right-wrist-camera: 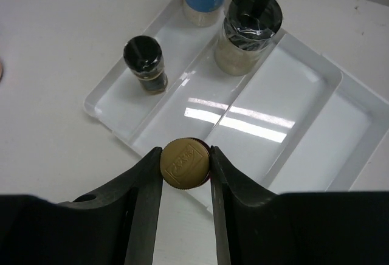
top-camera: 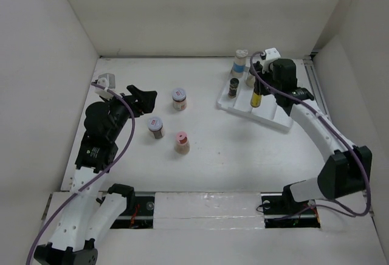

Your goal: Organize the condiment bottles

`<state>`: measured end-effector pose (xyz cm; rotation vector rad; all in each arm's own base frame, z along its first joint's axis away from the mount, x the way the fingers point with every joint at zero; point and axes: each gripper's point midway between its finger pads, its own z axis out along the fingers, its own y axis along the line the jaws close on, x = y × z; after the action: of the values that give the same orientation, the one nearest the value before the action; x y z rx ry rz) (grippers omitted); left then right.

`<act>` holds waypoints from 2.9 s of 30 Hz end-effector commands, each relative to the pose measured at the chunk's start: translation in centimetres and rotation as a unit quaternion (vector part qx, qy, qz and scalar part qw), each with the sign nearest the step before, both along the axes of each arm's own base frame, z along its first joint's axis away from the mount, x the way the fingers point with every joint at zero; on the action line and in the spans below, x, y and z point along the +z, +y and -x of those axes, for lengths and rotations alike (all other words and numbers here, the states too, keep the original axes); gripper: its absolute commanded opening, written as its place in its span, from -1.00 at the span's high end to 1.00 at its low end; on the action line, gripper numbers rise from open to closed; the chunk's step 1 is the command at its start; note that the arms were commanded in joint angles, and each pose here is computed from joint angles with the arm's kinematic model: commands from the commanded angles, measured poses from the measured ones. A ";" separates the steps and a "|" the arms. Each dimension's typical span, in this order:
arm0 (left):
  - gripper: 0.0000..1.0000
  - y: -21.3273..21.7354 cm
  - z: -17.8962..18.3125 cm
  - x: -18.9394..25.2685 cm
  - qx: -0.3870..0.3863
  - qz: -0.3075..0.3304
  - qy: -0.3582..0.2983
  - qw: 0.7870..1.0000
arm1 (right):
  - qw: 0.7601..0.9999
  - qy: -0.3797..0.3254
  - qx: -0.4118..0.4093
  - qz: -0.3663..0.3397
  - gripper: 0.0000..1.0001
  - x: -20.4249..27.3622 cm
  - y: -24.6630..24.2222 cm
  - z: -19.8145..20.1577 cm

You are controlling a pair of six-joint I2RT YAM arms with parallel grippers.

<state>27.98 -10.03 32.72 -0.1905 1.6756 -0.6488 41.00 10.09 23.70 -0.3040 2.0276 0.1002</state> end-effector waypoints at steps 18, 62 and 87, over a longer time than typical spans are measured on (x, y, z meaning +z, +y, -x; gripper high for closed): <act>-0.80 -0.5 -0.9 0.7 -0.013 -0.002 -0.018 1.000 | 0.992 -0.100 0.007 -0.072 0.84 0.1 0.6 -10.7; -0.82 1.2 -0.8 1.5 0.031 -0.003 -0.027 0.999 | 0.883 0.028 0.467 -0.042 -1.00 -10.1 31.0 15.2; -0.82 0.3 -0.3 1.0 0.002 -0.006 -0.028 1.000 | 0.946 -0.281 0.070 -0.146 0.27 13.3 8.2 6.1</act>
<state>28.40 -9.43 32.57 -0.2024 1.6740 -0.6179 32.09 24.67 34.83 -0.4921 1.4203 0.5212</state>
